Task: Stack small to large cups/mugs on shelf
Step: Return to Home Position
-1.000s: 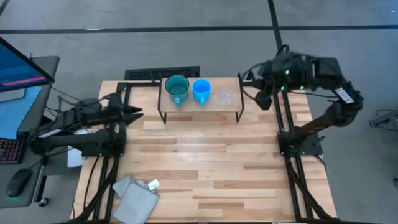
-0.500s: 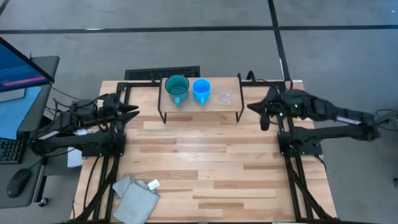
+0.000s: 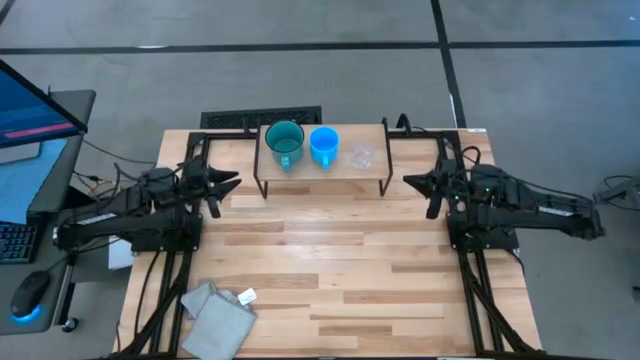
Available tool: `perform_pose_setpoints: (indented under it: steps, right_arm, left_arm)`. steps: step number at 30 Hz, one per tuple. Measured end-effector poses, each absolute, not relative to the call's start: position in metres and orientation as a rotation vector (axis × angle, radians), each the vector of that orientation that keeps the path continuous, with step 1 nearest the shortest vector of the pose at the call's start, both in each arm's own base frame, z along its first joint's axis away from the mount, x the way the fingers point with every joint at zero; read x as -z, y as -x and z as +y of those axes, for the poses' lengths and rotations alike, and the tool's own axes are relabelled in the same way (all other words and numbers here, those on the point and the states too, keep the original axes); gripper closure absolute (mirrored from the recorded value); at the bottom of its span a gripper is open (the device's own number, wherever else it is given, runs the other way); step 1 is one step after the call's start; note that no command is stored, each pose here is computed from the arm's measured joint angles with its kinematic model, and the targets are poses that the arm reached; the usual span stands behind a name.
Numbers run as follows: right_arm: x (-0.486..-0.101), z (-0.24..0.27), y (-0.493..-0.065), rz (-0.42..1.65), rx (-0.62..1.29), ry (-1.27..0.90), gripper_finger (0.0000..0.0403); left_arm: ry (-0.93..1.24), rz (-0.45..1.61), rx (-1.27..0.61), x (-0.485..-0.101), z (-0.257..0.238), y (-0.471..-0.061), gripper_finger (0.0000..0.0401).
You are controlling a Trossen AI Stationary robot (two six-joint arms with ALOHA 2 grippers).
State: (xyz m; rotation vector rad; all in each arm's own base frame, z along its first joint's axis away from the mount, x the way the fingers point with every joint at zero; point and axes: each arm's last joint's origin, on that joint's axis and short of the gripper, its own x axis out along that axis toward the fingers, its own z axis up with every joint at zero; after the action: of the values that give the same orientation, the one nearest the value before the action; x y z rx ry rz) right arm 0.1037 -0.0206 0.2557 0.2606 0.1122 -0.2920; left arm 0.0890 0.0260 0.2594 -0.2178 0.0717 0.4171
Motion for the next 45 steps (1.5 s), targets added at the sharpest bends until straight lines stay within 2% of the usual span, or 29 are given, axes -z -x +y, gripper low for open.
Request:
perform_pose_setpoints:
  steps: [6, 14, 18, 21, 29, 34, 45]
  right_arm:
    - [-0.228, -0.023, -0.095, 0.061, 0.321, -0.264, 0.0402]
    - [-0.197, -0.026, -0.090, 0.001, 0.318, -0.293, 0.0402]
    - [-0.188, -0.027, -0.088, -0.014, 0.322, -0.303, 0.0402]
    - [-0.181, -0.029, -0.087, -0.019, 0.338, -0.317, 0.0402]
    - [-0.170, -0.032, -0.089, 0.002, 0.337, -0.333, 0.0402]
    - [-0.167, -0.035, -0.091, -0.057, 0.342, -0.308, 0.0401]
    - [-0.162, -0.038, -0.094, -0.003, 0.367, -0.332, 0.0401]
  left_arm:
    - [0.222, 0.064, -0.444, -0.248, 0.027, -0.088, 0.0287]
    - [0.295, -0.047, -0.487, -0.226, 0.025, -0.073, 0.0287]
    - [0.303, -0.138, -0.468, -0.214, 0.026, -0.077, 0.0287]
    - [0.308, -0.113, -0.495, -0.198, 0.028, -0.083, 0.0287]
    - [0.355, -0.096, -0.506, -0.178, 0.029, -0.089, 0.0287]
    - [0.362, -0.106, -0.519, -0.176, 0.031, -0.089, 0.0287]
    - [0.308, -0.083, -0.536, -0.175, 0.034, -0.088, 0.0287]
